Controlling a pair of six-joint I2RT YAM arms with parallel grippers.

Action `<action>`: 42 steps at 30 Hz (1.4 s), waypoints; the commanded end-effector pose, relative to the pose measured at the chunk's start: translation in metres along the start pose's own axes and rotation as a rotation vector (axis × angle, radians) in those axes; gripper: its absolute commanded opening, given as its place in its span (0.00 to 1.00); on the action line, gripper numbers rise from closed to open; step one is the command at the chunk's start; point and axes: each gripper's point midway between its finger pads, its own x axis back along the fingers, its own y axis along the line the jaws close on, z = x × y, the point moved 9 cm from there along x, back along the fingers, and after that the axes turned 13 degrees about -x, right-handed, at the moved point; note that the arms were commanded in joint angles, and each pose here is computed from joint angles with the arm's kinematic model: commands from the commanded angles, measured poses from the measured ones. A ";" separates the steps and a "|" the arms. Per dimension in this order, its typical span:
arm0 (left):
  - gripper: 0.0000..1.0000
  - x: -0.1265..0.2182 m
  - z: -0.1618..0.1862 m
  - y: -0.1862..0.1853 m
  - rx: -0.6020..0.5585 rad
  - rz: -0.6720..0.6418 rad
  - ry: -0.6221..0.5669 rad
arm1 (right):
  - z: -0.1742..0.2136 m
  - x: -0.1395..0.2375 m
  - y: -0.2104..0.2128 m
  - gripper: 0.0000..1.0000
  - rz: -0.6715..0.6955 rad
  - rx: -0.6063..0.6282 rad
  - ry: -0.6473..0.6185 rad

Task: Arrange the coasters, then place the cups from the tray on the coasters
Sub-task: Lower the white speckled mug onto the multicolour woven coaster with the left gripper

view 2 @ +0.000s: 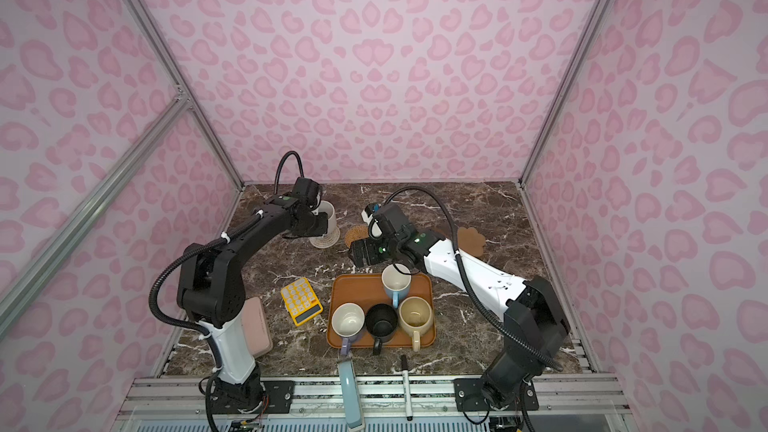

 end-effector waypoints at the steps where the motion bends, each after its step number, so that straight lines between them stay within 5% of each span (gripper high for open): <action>1: 0.00 -0.001 -0.010 0.004 0.006 -0.016 -0.036 | 0.001 -0.002 -0.001 0.99 0.003 0.005 0.012; 32: 0.00 -0.007 0.012 0.005 0.049 -0.004 0.044 | 0.008 -0.002 -0.009 0.99 0.020 -0.007 0.036; 42: 0.10 -0.009 0.014 0.004 0.074 0.008 0.072 | 0.009 -0.002 -0.012 0.99 0.028 -0.007 0.044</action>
